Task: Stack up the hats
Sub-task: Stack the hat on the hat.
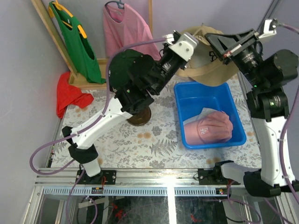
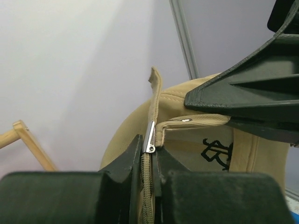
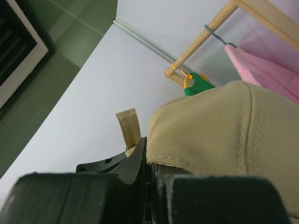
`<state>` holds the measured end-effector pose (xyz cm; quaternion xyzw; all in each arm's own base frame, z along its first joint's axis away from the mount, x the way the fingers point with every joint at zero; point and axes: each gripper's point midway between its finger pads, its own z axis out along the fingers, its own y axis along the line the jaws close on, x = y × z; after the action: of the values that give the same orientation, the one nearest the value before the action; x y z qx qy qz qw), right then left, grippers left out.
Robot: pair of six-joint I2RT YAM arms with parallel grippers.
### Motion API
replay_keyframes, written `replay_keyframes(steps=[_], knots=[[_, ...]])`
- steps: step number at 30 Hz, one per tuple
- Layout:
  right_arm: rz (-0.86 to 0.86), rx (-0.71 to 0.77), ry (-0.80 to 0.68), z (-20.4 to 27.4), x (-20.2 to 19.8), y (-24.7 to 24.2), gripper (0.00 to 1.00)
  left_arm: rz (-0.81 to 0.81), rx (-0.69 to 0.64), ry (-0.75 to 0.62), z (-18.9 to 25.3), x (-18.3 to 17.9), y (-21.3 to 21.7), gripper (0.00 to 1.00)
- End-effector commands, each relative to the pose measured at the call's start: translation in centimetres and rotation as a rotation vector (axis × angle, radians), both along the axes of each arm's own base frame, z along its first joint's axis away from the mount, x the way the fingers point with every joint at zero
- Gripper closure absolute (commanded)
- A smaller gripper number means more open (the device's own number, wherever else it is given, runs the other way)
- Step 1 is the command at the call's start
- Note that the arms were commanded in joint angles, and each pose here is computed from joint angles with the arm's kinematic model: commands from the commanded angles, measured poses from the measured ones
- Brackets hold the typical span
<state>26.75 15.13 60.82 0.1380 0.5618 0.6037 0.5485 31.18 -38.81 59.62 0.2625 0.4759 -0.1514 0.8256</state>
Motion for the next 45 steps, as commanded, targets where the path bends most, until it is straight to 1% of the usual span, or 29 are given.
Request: replay_keyframes(steps=[1, 4, 8, 10, 17, 18, 21, 25, 28, 36, 40, 45], knots=[[0.087, -0.042, -0.167, 3.6, -1.5, 2.5, 1.00, 0.124, -0.215, -0.070, 7.6, 0.3, 9.7, 1.00], [0.154, -0.080, -0.216, 4.0, -1.3, 5.8, 1.00, 0.140, -0.238, -0.069, 8.1, 1.2, 11.4, 1.00], [0.194, -0.146, -0.257, 4.1, 0.0, 9.4, 1.00, 0.187, -0.268, -0.083, 8.6, 2.2, 13.9, 1.00], [0.196, -0.164, -0.293, 5.0, 0.3, 10.4, 1.00, 0.217, -0.292, -0.091, 8.9, 2.8, 15.3, 1.00], [0.185, -0.203, -0.373, 5.5, 3.6, 13.0, 1.00, 0.279, -0.367, -0.105, 9.3, 5.6, 20.2, 1.00], [0.192, -0.217, -0.366, 4.7, 5.0, 14.0, 1.00, 0.295, -0.375, -0.106, 9.1, 6.1, 21.0, 1.00], [0.197, -0.230, -0.419, 4.8, 6.0, 15.4, 1.00, 0.322, -0.404, -0.112, 8.8, 7.2, 22.7, 1.00], [0.180, -0.250, -0.488, 4.5, 7.6, 17.0, 1.00, 0.347, -0.450, -0.101, 8.1, 8.9, 24.8, 1.00], [0.165, -0.270, -0.508, 4.0, 9.2, 17.9, 1.00, 0.361, -0.473, -0.096, 7.5, 10.0, 26.0, 1.00], [0.105, -0.284, -0.570, 3.1, 12.2, 19.2, 1.00, 0.379, -0.530, -0.072, 6.0, 13.3, 28.7, 1.00], [0.070, -0.300, -0.585, 2.5, 13.5, 19.8, 1.00, 0.381, -0.545, -0.064, 5.2, 15.1, 29.7, 1.00], [0.087, -0.320, -0.573, 0.7, 14.7, 21.1, 1.00, 0.386, -0.570, -0.041, 3.7, 16.8, 30.8, 1.00]])
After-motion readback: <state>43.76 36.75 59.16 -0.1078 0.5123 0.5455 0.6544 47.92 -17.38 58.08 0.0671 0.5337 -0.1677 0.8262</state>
